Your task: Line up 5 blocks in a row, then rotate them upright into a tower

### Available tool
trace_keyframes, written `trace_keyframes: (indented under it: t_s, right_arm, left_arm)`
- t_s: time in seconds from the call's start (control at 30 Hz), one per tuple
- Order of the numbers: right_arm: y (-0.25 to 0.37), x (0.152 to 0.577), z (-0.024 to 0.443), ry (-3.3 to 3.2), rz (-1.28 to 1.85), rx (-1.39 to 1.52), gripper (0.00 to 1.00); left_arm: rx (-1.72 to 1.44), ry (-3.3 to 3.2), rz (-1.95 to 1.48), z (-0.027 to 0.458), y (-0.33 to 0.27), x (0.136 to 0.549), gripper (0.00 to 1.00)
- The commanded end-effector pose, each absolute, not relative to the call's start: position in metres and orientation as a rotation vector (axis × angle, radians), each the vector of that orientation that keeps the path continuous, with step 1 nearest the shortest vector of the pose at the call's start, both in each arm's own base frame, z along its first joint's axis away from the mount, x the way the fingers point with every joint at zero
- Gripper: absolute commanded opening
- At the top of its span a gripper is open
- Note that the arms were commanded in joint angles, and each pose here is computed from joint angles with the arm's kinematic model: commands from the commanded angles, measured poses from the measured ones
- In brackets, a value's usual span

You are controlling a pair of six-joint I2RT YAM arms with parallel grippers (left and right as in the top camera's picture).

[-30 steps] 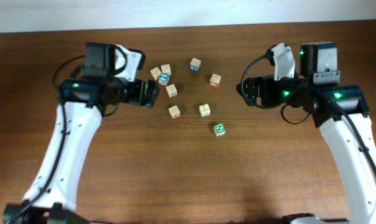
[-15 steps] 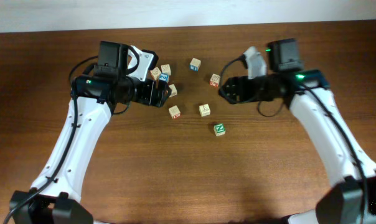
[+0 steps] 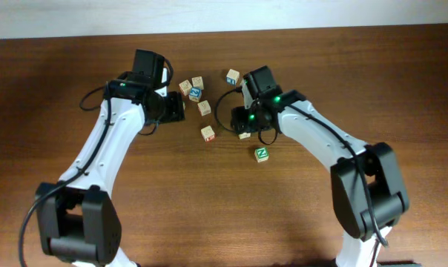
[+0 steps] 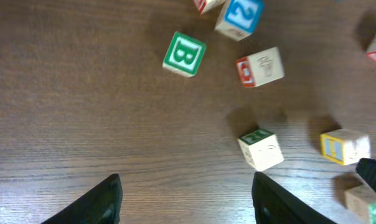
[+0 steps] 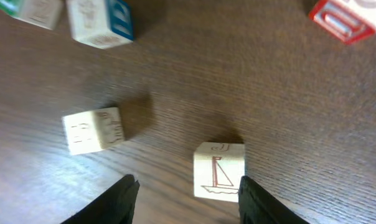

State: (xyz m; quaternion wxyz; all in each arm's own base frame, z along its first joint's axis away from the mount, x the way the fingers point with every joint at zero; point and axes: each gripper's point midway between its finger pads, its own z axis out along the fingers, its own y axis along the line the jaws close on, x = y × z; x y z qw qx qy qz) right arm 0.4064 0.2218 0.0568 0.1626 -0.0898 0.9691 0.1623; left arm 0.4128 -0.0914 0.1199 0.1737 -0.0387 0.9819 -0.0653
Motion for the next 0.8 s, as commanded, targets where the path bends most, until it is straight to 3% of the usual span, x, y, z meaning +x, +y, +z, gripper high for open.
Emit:
trace_keyframes:
  t_s: [0.0, 0.07, 0.17, 0.77]
  right_arm:
    - [0.214, 0.415, 0.045, 2.772, 0.356, -0.225, 0.47]
    - [0.208, 0.417, 0.038, 2.774, 0.286, -0.22, 0.41]
    - [0.207, 0.417, 0.032, 2.785, 0.273, -0.228, 0.39]
    - [0.226, 0.395, 0.025, 2.847, 0.442, -0.366, 0.38]
  left_arm:
    - [-0.144, 2.788, -0.15, 0.117, -0.086, 0.418, 0.65]
    - [-0.144, 2.787, -0.15, 0.117, -0.086, 0.418, 0.64]
    - [-0.144, 2.788, -0.15, 0.117, -0.086, 0.418, 0.65]
    - [-0.144, 2.788, -0.151, 0.117, -0.086, 0.418, 0.69]
